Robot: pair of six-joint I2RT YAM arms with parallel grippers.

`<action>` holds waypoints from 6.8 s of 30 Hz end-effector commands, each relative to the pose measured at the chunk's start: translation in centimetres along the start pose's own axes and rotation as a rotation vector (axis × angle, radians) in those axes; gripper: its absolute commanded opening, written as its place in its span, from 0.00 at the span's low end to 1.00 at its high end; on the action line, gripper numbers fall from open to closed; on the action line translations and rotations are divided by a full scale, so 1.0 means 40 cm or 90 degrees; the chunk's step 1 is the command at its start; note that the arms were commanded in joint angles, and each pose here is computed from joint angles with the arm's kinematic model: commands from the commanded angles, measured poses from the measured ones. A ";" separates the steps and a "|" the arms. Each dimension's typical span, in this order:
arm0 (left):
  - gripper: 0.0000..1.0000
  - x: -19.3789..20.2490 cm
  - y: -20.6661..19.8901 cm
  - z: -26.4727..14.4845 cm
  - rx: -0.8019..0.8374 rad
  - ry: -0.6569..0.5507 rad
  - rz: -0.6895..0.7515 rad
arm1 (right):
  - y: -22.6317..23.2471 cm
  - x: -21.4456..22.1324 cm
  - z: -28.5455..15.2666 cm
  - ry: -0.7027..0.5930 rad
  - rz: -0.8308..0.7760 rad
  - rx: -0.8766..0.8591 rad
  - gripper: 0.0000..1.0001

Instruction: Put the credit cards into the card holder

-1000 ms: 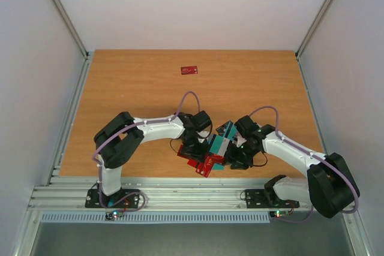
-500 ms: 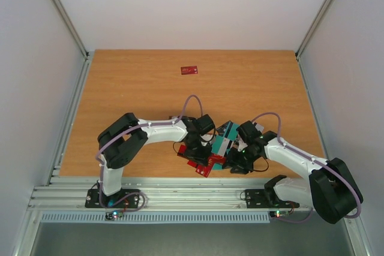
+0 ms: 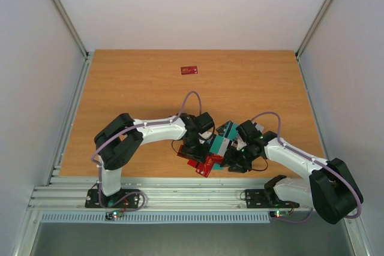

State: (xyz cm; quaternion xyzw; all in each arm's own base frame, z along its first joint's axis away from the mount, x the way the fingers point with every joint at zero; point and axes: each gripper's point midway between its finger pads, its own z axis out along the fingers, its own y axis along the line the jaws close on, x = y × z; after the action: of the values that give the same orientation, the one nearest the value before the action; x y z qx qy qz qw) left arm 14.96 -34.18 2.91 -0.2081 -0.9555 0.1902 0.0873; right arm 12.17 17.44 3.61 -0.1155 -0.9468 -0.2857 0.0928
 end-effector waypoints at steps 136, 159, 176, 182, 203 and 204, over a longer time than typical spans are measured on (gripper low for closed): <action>0.33 0.127 0.000 0.038 0.049 0.050 -0.007 | 0.014 0.092 0.160 0.076 -0.042 -0.139 0.42; 0.28 0.146 -0.003 0.102 0.112 0.075 -0.053 | -0.008 0.121 0.144 0.077 -0.098 -0.096 0.51; 0.28 0.160 0.002 0.111 0.117 0.087 -0.058 | 0.034 0.091 0.183 0.045 -0.100 -0.139 0.39; 0.28 0.162 0.004 0.113 0.118 0.085 -0.060 | 0.033 0.093 0.173 0.040 -0.094 -0.137 0.26; 0.39 0.057 -0.023 -0.262 0.092 -0.165 -0.028 | 0.137 0.147 -0.046 0.014 -0.197 -0.087 0.01; 0.42 0.052 -0.012 -0.298 0.096 -0.189 -0.039 | 0.151 0.146 -0.060 0.007 -0.203 -0.088 0.01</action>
State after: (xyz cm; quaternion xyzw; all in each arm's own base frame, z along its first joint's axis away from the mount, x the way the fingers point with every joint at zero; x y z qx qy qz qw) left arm 13.12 -32.63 10.05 -0.1741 -0.9393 0.2934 0.0363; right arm 8.51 22.81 8.27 0.0117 -0.9196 -0.3889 0.0538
